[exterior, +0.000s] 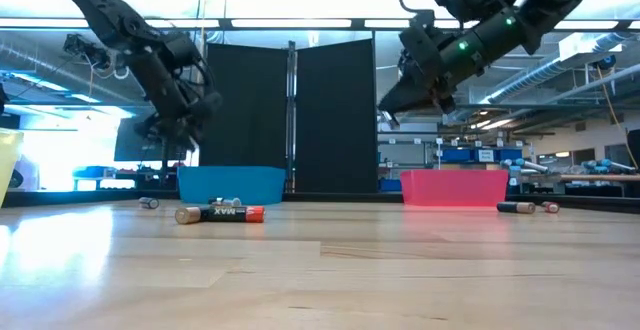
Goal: Sort batteries
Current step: Put the silver battery into the blue bin
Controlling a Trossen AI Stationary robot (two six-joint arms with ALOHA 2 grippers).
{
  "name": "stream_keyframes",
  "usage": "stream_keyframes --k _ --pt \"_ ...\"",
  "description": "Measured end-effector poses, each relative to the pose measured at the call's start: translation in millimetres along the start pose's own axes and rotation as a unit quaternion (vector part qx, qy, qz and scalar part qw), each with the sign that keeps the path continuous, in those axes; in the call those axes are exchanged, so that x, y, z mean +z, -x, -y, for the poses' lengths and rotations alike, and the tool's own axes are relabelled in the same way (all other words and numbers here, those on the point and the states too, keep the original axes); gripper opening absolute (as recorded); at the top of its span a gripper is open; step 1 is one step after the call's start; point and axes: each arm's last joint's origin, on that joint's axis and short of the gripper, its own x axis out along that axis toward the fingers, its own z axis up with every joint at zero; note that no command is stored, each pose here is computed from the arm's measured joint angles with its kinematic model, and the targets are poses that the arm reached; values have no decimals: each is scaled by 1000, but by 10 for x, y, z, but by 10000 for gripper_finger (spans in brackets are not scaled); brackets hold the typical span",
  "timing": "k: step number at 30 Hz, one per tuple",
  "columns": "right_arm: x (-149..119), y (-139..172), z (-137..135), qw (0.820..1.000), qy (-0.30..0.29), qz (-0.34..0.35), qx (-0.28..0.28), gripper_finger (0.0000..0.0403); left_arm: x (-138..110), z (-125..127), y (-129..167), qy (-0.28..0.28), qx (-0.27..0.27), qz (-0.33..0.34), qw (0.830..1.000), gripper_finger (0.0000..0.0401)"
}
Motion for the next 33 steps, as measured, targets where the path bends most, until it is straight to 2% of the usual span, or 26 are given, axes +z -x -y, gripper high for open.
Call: stream_keyframes --k 5,9,13,20,25,33 --pt "283 -9 -8 1000 15 26 8 60 57 137 334 -51 2 76 996 135" --pt "550 -156 40 999 23 28 22 60 -28 276 545 -69 -41 159 984 124" --pt "833 -449 58 999 41 2 20 60 -151 362 677 -85 -88 226 967 113" --pt "1381 -1065 -18 997 65 -28 25 60 -342 423 777 -111 -137 292 940 90" --pt "1570 -1512 -79 995 82 -48 22 60 -388 425 838 -120 -150 320 928 78" --pt "1593 -2047 -111 994 84 -60 20 60 -386 424 943 -142 -155 343 915 61"
